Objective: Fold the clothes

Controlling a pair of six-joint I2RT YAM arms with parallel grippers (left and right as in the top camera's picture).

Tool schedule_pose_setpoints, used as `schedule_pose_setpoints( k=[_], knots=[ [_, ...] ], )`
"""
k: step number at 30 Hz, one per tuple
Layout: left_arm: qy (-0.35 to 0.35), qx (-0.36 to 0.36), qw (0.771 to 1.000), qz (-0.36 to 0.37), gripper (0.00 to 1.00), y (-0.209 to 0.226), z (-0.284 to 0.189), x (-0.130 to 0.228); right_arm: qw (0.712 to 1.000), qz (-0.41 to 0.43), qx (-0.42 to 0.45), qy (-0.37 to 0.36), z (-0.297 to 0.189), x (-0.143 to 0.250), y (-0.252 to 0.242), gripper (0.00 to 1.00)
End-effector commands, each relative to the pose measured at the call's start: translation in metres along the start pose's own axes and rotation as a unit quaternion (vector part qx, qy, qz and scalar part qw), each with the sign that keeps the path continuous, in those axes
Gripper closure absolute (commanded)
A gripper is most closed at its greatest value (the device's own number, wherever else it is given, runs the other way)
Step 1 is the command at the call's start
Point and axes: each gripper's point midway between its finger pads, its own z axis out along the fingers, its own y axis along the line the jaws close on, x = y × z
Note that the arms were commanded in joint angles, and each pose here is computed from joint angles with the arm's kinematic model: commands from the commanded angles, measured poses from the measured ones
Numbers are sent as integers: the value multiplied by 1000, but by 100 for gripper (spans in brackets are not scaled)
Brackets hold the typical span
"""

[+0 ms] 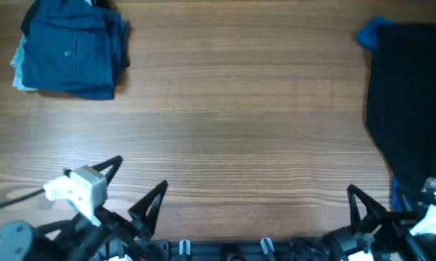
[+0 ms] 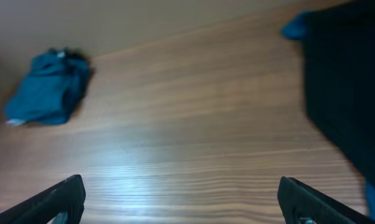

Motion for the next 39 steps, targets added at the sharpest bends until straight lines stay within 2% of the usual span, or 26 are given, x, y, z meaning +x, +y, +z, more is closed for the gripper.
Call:
schedule_pose_setpoints(
  k=[1,5,8,32,39],
  knots=[
    [10,28,999,-13,0,4,9,27,999,22,49,7,25,11,-17,0],
    [25,28,999,-33,0,12,16,37,996,70,50,6,51,15,-15,0],
    [25,28,999,-33,0,12,16,37,996,73,44,-10,61,9,-12,0],
    [25,28,999,-33,0,12,16,37,996,77,39,-22,63,4,-10,0],
    [25,28,999,-33,0,12,16,37,994,75,78,-6,72,18,-25,0]
  ],
)
